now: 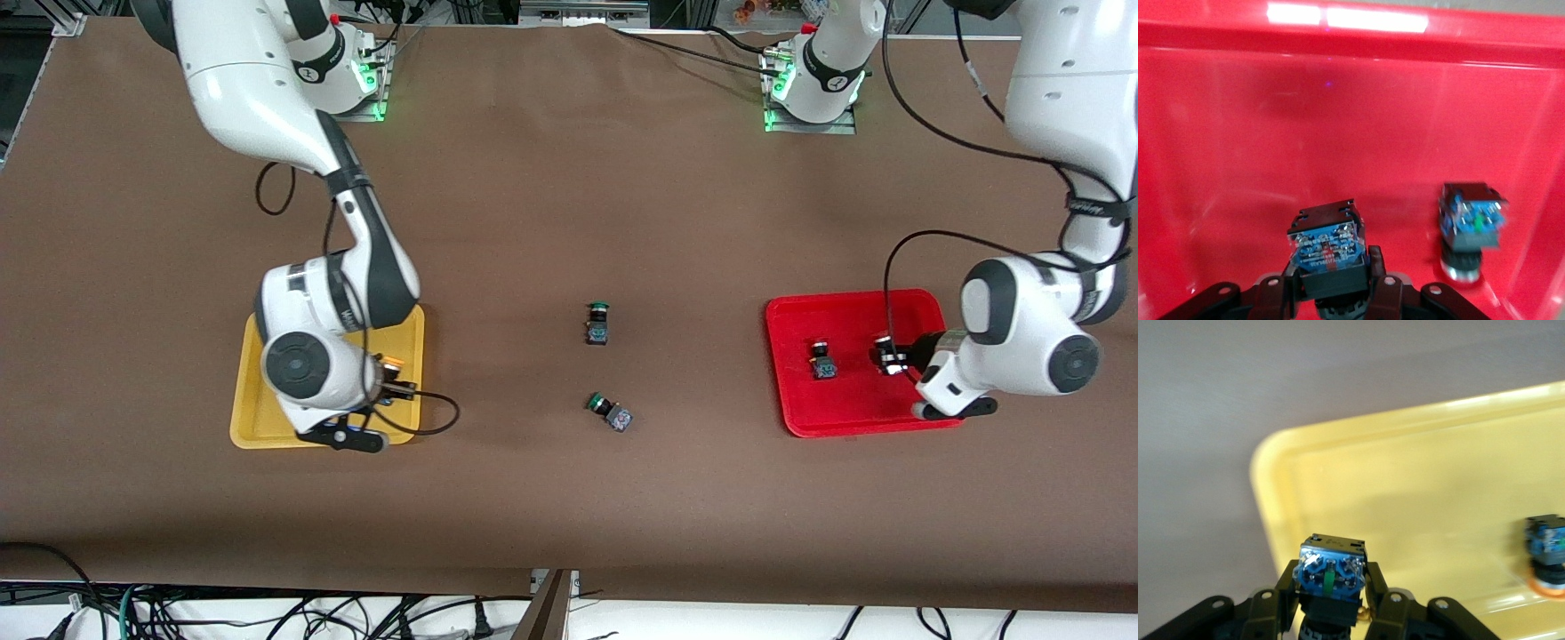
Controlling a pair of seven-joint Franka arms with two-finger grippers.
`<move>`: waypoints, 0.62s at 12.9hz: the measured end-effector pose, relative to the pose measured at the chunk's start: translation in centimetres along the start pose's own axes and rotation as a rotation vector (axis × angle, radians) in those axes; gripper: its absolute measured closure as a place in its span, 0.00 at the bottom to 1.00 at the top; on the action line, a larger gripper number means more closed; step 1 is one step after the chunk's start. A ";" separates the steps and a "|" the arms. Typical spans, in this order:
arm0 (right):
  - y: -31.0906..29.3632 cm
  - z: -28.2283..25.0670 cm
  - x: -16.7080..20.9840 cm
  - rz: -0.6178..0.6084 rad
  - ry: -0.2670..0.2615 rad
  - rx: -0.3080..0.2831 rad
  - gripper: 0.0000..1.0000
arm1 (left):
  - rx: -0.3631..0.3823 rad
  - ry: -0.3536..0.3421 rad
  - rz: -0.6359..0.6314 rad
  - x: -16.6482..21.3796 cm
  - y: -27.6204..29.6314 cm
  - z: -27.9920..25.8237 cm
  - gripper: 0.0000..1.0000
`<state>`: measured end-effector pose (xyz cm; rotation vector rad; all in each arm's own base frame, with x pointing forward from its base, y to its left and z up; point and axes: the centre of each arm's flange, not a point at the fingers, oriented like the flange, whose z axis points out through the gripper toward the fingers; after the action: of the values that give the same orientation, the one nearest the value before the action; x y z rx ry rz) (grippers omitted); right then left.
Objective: Place red and yellow buttons in trays
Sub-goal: 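Set orange button in yellow tray with the right gripper while left sets red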
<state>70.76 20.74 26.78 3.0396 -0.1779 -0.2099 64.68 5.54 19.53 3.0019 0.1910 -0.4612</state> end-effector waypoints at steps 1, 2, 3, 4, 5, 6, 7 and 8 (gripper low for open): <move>1.8 1.2 0.0 -0.025 -0.022 -0.006 0.56 | 0.000 -0.004 0.005 0.2 0.3 1.0 0.59; 3.1 2.4 -0.3 -0.048 -0.027 -0.007 0.56 | 0.001 -0.009 0.007 0.3 0.4 1.4 0.59; 4.0 3.8 -0.7 -0.060 -0.022 -0.006 0.56 | 0.002 -0.010 0.006 0.3 0.4 1.5 0.55; 4.6 5.1 -1.4 -0.068 -0.014 -0.002 0.56 | 0.002 -0.008 0.007 0.3 0.3 1.4 0.55; 5.0 6.2 -2.1 -0.075 -0.008 0.000 0.56 | 0.002 -0.001 0.007 0.4 0.3 1.0 0.47; 5.2 7.0 -2.7 -0.078 -0.008 0.000 0.56 | 0.002 0.012 0.008 0.4 0.4 0.2 0.37; 5.4 7.5 -3.2 -0.079 -0.010 0.000 0.56 | 0.003 0.030 0.009 0.3 0.5 -1.6 0.27; 5.4 7.7 -3.5 -0.080 -0.011 0.000 0.56 | 0.003 0.040 0.010 -0.2 0.5 -4.2 0.16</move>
<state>65.67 15.14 20.12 3.0487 -0.0576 -0.2329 65.74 5.49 23.61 3.0151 0.1789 -0.4017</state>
